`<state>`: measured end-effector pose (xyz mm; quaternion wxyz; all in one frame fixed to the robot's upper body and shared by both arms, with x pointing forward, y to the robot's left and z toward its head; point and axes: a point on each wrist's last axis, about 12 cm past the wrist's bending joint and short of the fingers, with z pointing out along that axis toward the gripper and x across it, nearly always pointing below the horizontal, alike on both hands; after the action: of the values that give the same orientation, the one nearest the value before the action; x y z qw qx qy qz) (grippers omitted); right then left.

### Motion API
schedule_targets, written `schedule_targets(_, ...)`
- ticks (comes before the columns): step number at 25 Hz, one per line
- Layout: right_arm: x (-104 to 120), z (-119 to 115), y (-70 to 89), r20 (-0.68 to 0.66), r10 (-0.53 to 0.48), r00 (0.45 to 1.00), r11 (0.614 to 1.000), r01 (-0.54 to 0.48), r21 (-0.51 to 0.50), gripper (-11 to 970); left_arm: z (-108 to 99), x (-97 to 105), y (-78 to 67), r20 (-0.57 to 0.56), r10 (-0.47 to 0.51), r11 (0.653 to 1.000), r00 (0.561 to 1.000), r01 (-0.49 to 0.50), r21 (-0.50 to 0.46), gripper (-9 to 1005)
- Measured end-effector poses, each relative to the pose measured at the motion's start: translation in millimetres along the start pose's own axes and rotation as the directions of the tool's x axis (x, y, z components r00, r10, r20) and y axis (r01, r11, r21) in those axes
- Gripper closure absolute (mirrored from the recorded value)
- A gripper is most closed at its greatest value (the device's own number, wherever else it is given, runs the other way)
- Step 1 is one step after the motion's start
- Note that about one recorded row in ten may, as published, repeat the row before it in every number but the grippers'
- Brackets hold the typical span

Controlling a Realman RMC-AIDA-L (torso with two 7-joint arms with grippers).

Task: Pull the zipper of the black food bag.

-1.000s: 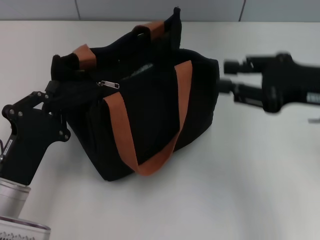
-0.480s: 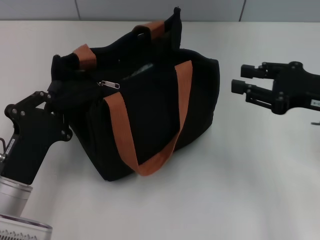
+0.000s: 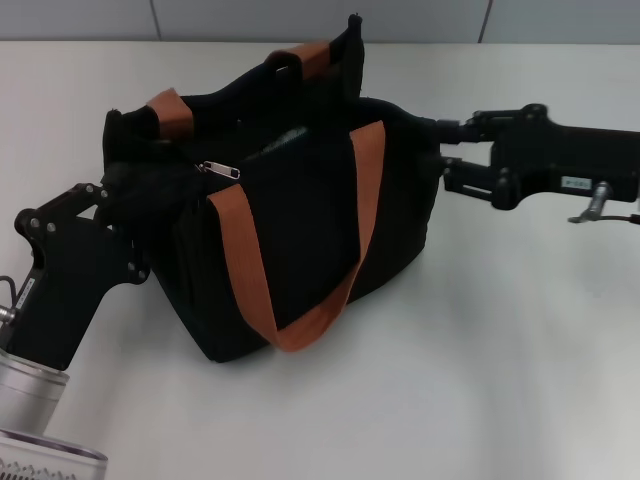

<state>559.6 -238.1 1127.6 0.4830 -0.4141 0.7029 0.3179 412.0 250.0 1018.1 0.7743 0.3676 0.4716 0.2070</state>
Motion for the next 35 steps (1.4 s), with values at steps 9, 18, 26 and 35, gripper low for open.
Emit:
schedule_targets(9, 7, 9, -5.6, -0.056, 0.01, 0.998, 1.0, -0.009, 0.014, 630, 0, 0, 0.0, 0.0, 0.0, 1.0, 1.0, 0.0, 0.0, 862)
schedule_targets(18, 17, -3, 9.8, -0.052, 0.019, 0.998, 0.998, -0.021, -0.057, 861, 0, -1, -0.1, 0.013, 0.0, 1.0, 1.0, 0.0, 0.004, 861)
schedule_targets(26, 43, -45, 34.4, 0.024, 0.066, 0.998, 0.997, -0.065, -0.038, 893, 4, -10, -7.3, 0.081, -0.024, 0.998, 0.996, 0.019, 0.058, 859)
schedule_targets(35, 79, -108, 65.7, 0.107, 0.163, 0.981, 0.986, -0.164, 0.0, 895, 10, -21, -15.8, 0.165, -0.063, 0.992, 0.984, 0.043, 0.117, 858)
